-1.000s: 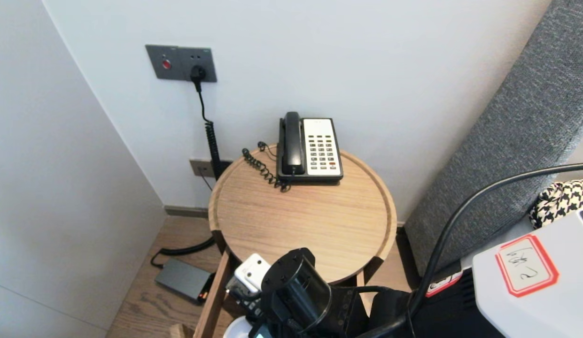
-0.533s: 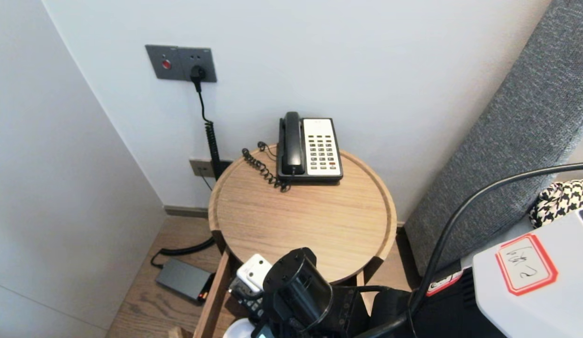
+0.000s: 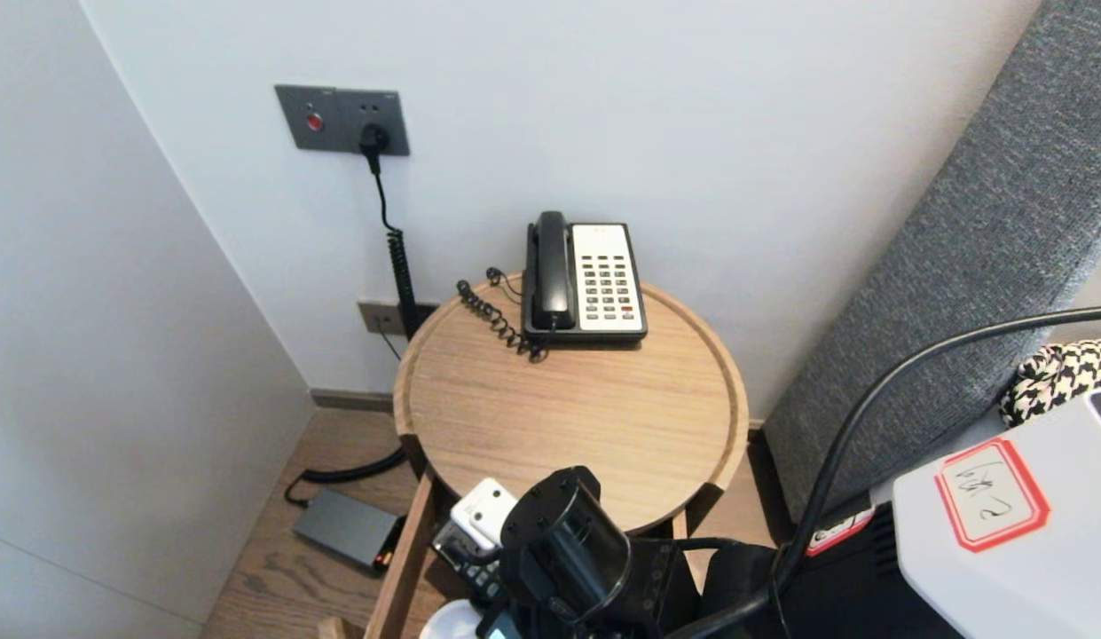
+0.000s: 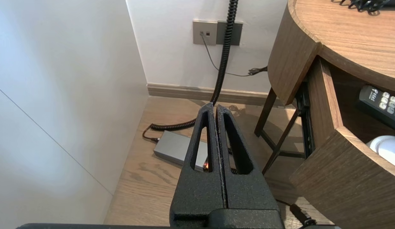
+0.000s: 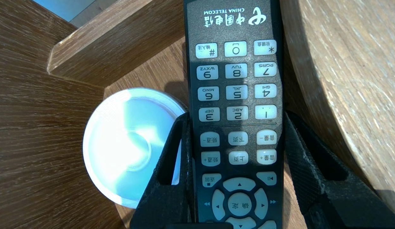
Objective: Put the remote controls on the table in the drawer one by one
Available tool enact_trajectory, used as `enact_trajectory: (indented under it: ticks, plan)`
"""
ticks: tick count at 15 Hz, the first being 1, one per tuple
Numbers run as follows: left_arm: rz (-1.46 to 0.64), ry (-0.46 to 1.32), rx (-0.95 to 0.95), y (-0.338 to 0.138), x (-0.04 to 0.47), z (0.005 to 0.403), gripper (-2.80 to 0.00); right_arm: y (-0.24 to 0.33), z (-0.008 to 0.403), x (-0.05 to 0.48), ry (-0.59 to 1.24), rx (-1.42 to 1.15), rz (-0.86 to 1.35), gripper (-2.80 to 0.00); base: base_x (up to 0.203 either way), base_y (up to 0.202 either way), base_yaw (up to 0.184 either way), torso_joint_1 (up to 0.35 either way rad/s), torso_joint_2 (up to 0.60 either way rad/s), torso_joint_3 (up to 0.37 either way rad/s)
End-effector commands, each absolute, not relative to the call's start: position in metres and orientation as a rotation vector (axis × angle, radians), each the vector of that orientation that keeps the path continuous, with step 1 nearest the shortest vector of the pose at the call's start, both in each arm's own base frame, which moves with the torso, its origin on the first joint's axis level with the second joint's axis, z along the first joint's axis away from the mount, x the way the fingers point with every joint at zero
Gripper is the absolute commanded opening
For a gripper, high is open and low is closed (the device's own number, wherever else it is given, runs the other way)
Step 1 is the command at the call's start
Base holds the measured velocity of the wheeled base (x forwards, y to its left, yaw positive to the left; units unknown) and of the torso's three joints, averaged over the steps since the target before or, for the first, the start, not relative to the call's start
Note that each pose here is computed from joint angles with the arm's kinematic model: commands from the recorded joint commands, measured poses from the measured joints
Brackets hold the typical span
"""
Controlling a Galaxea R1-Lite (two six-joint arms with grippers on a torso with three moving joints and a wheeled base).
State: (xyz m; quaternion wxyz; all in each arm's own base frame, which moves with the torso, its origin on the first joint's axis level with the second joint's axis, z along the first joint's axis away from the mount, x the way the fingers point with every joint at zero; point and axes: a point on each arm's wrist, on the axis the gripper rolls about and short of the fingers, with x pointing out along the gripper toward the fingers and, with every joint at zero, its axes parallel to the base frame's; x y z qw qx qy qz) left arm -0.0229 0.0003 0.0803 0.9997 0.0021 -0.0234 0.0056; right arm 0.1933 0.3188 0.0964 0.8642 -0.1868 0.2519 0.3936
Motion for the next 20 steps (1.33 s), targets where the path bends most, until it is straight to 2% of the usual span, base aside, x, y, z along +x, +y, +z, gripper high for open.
enact_trajectory:
  ticks: [1,9,20]
  plan:
    - [0.011,-0.040,0.004,0.000,-0.022,0.078,-2.80,0.316,0.096,0.194,0.531,-0.394,0.815,-2.80,0.000,0.000,0.000,0.000,0.00,0.000]
    - [0.012,-0.040,0.004,0.000,-0.022,0.078,-2.80,0.319,0.092,0.196,0.546,-0.385,0.838,-2.80,0.000,0.000,0.000,0.000,0.00,0.000]
    - [0.012,-0.040,0.004,0.000,-0.022,0.078,-2.80,0.297,0.084,0.219,0.583,-0.383,0.755,-2.80,0.000,0.000,0.000,0.000,0.00,0.000]
